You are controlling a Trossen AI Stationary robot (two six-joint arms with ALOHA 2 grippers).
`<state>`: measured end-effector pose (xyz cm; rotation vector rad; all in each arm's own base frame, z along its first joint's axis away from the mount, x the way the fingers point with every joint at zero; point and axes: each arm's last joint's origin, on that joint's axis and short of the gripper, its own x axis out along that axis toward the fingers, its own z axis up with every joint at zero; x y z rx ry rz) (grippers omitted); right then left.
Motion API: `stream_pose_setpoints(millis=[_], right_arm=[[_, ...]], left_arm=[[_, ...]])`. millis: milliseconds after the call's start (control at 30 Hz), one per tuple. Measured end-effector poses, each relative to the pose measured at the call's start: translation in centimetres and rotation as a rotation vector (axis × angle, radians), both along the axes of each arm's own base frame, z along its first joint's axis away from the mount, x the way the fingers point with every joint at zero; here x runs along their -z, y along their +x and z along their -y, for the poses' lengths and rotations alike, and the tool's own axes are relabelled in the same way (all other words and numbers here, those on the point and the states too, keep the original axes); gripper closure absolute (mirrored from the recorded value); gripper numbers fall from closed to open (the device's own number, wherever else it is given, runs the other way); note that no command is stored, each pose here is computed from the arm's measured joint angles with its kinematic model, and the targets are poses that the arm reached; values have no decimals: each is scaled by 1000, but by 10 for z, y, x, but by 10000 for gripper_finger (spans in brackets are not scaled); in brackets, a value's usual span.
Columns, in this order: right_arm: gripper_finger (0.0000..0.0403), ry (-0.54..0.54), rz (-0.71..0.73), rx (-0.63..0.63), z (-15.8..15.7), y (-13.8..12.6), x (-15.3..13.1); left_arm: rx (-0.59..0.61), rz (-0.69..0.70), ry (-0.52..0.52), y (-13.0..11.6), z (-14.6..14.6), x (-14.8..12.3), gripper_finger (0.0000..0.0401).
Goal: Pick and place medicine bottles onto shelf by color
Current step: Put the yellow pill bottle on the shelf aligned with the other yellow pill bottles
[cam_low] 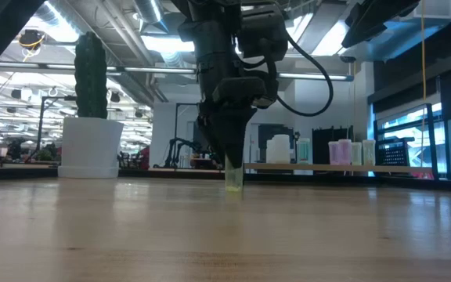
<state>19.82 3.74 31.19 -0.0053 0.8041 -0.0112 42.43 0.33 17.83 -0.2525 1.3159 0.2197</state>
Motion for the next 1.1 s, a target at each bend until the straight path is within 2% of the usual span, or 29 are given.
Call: stream_pose_setpoints(millis=[167,400,733,867,1033,1100], right_arm=[[199,0,0,0,0,0,0],[199,2,6,0,0,0,-1],[199,2,8,1,0,1,-1],[199,3,13,0,0,1,-1],[199,5,18,2,0,1,-1],[199,53,28,44,-1,2,-2]], left_arm=[[-4,1,-4,-1,-2,-2,199],[-24,13,27,-14,-8,-30,198],[-60,133,29,-54,-9,-108,199],[-57,213,87,-74,4,-140,199],[-121,298,168,-105,21,-174,199],[-159,329,167,-115,27,-184,199]])
